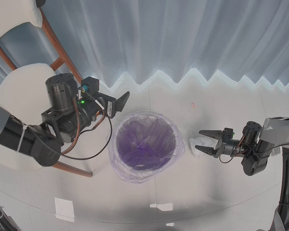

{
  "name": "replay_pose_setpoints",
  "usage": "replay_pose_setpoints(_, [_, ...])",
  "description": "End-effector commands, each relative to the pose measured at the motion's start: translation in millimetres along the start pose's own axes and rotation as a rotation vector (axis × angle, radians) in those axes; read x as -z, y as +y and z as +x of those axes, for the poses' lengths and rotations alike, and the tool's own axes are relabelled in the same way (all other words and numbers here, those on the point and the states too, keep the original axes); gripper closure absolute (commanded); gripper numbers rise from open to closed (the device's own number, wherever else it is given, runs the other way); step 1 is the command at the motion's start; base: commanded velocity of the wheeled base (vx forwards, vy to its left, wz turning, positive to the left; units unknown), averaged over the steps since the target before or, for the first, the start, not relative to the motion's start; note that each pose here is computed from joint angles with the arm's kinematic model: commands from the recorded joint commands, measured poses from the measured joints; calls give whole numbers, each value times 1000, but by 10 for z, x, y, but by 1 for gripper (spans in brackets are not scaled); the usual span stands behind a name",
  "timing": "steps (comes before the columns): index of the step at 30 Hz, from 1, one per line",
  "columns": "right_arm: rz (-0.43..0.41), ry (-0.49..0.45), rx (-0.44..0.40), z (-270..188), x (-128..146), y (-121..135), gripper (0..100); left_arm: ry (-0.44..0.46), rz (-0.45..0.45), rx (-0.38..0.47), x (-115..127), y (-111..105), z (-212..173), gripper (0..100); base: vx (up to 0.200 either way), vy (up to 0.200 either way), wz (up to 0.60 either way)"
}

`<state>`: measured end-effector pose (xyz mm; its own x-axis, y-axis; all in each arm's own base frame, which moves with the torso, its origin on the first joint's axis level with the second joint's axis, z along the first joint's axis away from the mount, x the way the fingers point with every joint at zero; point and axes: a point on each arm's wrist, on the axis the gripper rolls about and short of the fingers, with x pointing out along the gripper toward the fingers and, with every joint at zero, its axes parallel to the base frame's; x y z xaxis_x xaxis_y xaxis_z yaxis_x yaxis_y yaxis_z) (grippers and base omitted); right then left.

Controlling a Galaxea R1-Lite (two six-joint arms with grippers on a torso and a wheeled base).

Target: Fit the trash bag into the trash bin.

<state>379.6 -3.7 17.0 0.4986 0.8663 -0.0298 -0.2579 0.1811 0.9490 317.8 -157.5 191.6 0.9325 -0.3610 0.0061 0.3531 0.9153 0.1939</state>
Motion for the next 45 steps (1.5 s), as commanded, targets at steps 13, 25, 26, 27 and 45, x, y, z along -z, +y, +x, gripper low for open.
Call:
replay_pose_setpoints(13, [-427, 105, -49, 156, 446, 408, 0, -265, -279, 50, -735, 324, -1574, 0, 0, 0, 0])
replay_pose_setpoints(25, [-494, -265, -139, 485, 748, 1811, 0, -214, -260, 196, -540, 282, -1555, 0, -67, 0, 0])
replay_pose_setpoints(26, [-492, -275, -142, 525, 772, 1830, 0, -207, -259, 209, -520, 275, -1559, 0, -200, 0, 0])
replay_pose_setpoints(27, [-492, -281, -144, 545, 786, 1842, 0, -204, -258, 214, -511, 272, -1560, 0, -200, 0, 0])
replay_pose_setpoints(45, [-476, -473, 195, 872, 417, 1805, 0, -190, -271, 207, -477, 295, -1546, 0, -200, 0, 0])
